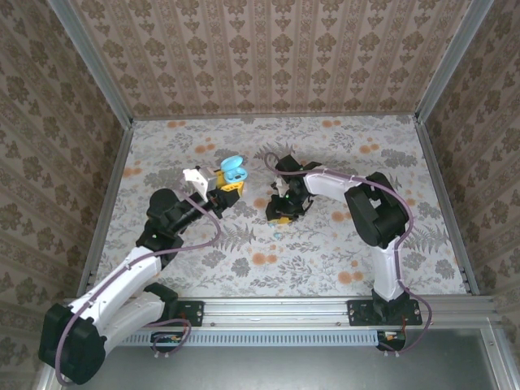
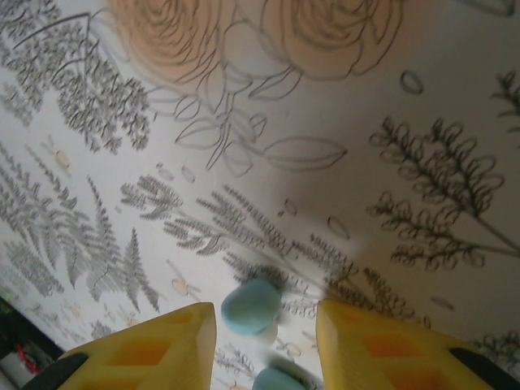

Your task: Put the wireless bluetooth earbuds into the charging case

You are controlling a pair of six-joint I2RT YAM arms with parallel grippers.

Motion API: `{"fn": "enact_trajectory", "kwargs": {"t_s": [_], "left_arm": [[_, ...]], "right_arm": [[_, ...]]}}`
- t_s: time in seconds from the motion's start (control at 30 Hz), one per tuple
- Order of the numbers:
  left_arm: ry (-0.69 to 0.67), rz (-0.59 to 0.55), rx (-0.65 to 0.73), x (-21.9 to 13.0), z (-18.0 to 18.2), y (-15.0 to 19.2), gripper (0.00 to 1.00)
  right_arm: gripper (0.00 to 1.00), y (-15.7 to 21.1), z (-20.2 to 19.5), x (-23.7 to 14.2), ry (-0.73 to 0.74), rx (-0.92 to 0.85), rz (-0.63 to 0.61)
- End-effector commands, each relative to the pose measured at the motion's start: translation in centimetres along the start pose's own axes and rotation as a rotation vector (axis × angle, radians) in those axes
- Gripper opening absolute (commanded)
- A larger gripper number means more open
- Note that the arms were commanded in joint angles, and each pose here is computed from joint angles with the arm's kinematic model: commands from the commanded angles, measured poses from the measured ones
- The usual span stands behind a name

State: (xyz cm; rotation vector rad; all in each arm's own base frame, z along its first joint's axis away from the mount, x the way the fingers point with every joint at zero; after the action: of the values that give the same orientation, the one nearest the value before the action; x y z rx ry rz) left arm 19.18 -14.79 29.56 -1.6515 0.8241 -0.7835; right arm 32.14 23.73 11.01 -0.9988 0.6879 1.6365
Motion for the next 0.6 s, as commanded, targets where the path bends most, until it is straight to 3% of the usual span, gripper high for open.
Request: {"fn": "enact_trajectory", "kwargs": {"t_s": [0.0,0.57], "left_arm": [[-0.006,-0.027,0.03,-0.5,-0.1,-0.4,0.26],[-0.015,-0.028,0.025,-0.7,0.2,-0.3,0.26]], "right_arm": [[0.37,-0.5,0.1,0.7,0.027,0.044,0.004],[0.33,-0.5,2.0,1.8,0.118,-0.011,0.022]]}}
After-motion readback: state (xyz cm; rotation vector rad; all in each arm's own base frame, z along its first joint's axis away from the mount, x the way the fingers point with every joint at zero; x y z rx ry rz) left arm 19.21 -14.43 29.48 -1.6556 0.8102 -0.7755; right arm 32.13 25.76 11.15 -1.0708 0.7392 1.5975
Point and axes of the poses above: each hand's point on the last joint's axis, 136 mm out from that joint toward the fingers, its own x axis out along the fingers, its own z axis along the line the jaws close on, y = z × x, the point moved 10 cm from there along -x, back along the fingers, and after that the axes turned 9 degrees about -x, right-handed, at the moved point
